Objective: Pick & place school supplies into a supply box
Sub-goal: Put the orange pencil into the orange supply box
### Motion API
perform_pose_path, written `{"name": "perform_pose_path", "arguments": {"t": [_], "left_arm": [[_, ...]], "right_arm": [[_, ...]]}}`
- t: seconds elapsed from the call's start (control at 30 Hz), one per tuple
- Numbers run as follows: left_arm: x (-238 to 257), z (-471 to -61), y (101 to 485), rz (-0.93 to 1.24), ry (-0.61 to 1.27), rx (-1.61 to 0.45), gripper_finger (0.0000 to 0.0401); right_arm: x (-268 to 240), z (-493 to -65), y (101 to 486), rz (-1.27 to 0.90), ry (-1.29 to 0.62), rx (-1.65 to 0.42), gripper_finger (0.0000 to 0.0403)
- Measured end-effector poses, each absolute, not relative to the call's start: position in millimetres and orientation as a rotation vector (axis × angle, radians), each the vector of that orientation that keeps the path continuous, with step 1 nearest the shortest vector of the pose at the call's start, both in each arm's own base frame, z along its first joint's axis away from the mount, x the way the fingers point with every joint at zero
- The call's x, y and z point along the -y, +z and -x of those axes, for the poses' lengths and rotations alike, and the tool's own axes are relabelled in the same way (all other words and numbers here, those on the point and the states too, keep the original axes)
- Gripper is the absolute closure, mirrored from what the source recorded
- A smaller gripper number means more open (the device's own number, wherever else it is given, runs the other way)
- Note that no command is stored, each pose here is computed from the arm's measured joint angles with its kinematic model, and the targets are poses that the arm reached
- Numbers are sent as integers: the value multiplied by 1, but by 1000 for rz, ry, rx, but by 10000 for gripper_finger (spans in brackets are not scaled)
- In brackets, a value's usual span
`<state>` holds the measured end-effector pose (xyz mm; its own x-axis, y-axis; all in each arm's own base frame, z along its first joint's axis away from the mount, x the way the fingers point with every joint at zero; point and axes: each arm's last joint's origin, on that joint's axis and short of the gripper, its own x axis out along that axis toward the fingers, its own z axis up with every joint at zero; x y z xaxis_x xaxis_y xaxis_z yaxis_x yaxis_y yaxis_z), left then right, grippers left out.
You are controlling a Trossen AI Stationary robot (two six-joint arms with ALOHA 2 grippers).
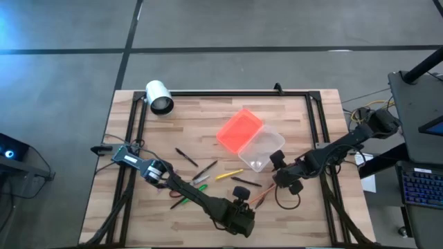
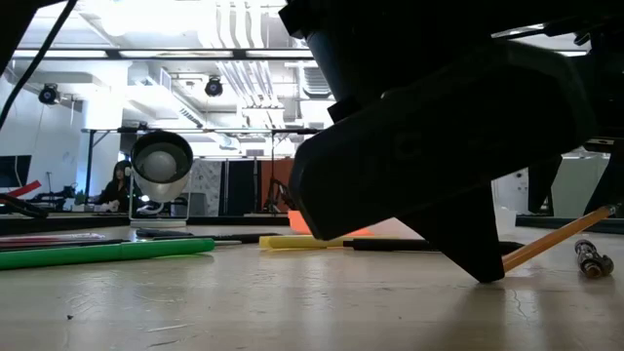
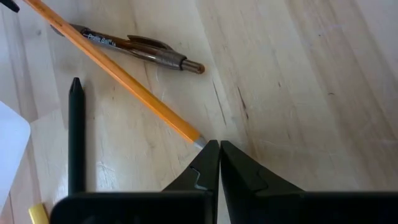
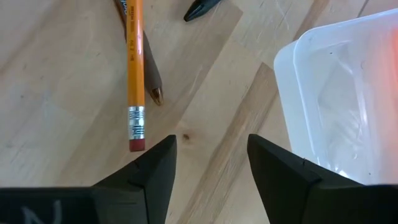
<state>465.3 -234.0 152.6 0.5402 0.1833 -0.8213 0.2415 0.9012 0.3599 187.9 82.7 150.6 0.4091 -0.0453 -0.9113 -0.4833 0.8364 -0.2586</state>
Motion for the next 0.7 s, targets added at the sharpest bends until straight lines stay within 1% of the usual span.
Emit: {"name": "perform_pose_path", "arguments": {"t": [0.37,0.7], "left_arm": [[225,-471,153,-426,-6,-1001,401],[225,-471,153,-419,-3,-997,401]], "right_arm": [[-80,-182,151,524,275,-1182,213],[-79,-178,150,497,305,-1220,213]]}}
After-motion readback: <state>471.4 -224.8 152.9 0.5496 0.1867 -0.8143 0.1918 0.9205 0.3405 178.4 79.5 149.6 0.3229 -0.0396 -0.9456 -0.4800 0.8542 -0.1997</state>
